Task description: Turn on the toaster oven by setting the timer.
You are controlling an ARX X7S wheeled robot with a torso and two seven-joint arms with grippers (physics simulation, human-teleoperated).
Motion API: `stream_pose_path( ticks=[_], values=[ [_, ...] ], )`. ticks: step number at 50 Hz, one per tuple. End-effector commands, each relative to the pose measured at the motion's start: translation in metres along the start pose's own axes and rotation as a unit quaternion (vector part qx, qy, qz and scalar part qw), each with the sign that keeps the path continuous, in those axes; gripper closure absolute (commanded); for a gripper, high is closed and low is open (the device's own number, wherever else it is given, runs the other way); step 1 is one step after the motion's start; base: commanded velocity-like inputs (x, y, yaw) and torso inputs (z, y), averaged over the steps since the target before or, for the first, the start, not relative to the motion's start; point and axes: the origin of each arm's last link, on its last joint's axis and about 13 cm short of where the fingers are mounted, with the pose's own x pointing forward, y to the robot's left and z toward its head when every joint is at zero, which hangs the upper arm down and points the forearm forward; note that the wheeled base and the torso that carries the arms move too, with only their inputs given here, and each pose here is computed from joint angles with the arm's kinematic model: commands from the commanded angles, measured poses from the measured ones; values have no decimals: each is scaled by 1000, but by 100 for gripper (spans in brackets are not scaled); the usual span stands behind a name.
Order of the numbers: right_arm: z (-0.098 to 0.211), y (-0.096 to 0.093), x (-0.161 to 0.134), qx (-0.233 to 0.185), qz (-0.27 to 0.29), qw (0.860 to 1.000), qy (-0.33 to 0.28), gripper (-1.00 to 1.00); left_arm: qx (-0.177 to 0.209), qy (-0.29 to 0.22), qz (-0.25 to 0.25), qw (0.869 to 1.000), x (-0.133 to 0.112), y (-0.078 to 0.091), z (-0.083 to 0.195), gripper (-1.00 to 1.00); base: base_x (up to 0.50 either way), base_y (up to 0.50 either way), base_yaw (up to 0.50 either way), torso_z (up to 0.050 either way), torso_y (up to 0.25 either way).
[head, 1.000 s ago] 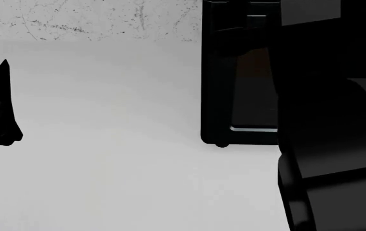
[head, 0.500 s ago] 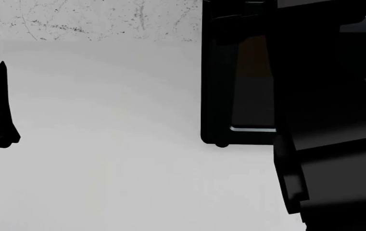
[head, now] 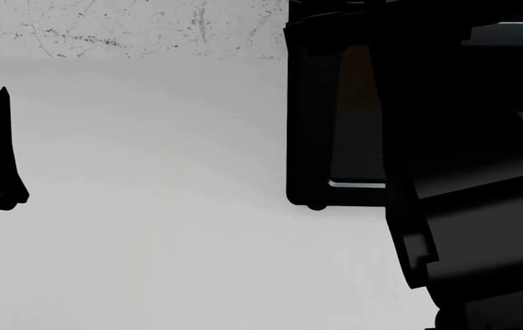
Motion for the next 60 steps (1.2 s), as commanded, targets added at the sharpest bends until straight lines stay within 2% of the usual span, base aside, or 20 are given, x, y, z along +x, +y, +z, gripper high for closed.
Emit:
stream_pose_path(
  ticks=[1,2,3,21,31,39,50,60],
  values=[
    [0,-2,15,-15,-11,1000,14,-100,1,2,0,1000,1,0,-1,-100,20,4,14,0,0],
    [1,-2,15,-17,-11,1000,13,-100,1,2,0,1000,1,0,-2,-100,20,4,15,0,0],
    [1,-2,15,-20,-13,1000,12,100,1,2,0,1000,2,0,-2,-100,20,4,15,10,0],
    [18,-4,10,-22,-24,999,-6,100,0,1,-3,1000,1,-1,-1,-100,22,5,16,3,0],
    [30,-7,7,25,-56,998,-25,100,1,-1,-5,1000,1,-2,0,-100,23,4,16,4,0],
    [34,-6,5,55,-58,996,-28,100,2,-2,-6,1000,0,-3,2,-100,24,3,15,4,0],
    [45,-2,5,78,-56,995,-37,100,2,-5,-3,1000,-2,-1,4,-100,25,2,15,4,0],
    [57,-1,3,119,-63,990,-47,100,5,-8,-3,1000,-2,-1,4,-100,24,2,14,5,0]
  ],
)
